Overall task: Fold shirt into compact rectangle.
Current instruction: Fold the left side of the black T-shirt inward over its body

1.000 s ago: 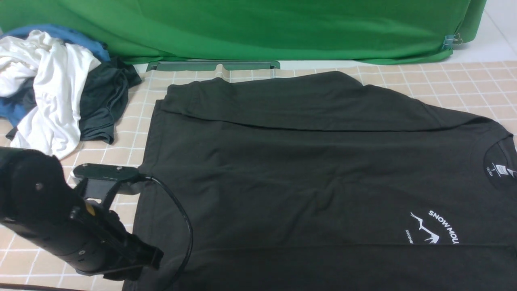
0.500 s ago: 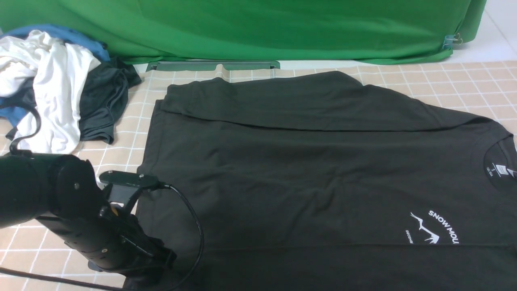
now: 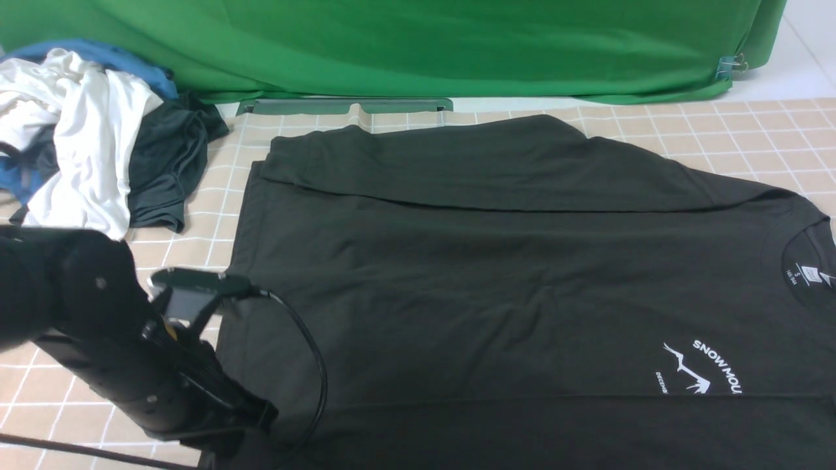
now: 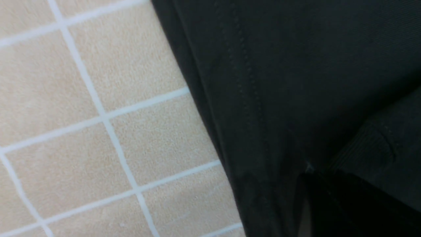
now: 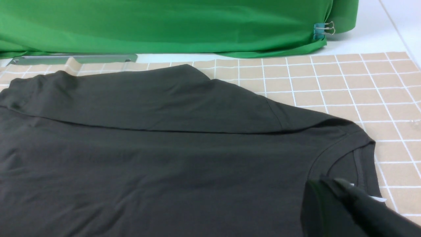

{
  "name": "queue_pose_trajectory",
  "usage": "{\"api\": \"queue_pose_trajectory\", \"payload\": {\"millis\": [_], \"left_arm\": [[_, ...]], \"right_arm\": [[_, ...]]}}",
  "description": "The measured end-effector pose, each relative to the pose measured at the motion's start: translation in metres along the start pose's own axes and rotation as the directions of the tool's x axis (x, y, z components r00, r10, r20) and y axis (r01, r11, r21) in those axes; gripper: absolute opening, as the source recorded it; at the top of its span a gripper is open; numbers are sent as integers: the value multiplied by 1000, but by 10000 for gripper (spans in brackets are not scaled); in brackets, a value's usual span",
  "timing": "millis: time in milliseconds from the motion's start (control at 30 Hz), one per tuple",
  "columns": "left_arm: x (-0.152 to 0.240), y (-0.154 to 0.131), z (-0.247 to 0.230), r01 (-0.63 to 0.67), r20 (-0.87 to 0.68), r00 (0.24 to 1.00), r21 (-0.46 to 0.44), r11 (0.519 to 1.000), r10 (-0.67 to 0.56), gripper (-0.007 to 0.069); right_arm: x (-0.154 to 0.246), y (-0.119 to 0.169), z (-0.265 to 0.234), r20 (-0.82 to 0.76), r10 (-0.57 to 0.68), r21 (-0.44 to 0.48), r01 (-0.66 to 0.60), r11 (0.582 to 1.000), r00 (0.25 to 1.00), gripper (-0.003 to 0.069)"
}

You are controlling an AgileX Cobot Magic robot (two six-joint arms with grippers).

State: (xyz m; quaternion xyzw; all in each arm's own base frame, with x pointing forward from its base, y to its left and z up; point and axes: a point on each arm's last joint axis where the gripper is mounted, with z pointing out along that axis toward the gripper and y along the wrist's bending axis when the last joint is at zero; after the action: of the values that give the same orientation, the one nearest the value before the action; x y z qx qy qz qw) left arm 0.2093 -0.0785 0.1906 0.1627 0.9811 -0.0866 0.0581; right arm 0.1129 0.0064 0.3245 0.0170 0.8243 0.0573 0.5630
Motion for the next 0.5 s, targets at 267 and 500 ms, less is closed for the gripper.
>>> {"api": "queue_pose_trajectory", "payload": {"millis": [267, 500], "left_arm": [[-29, -6, -48, -3, 141, 990, -24, 1000, 6, 34], [-74, 1, -77, 14, 255, 967, -135, 991, 21, 34]], "right_arm": [[0, 0, 0, 0, 0, 0, 0, 1000, 1000, 38], [-1, 0, 0, 6, 0, 1, 0, 1000, 1000, 38]]}}
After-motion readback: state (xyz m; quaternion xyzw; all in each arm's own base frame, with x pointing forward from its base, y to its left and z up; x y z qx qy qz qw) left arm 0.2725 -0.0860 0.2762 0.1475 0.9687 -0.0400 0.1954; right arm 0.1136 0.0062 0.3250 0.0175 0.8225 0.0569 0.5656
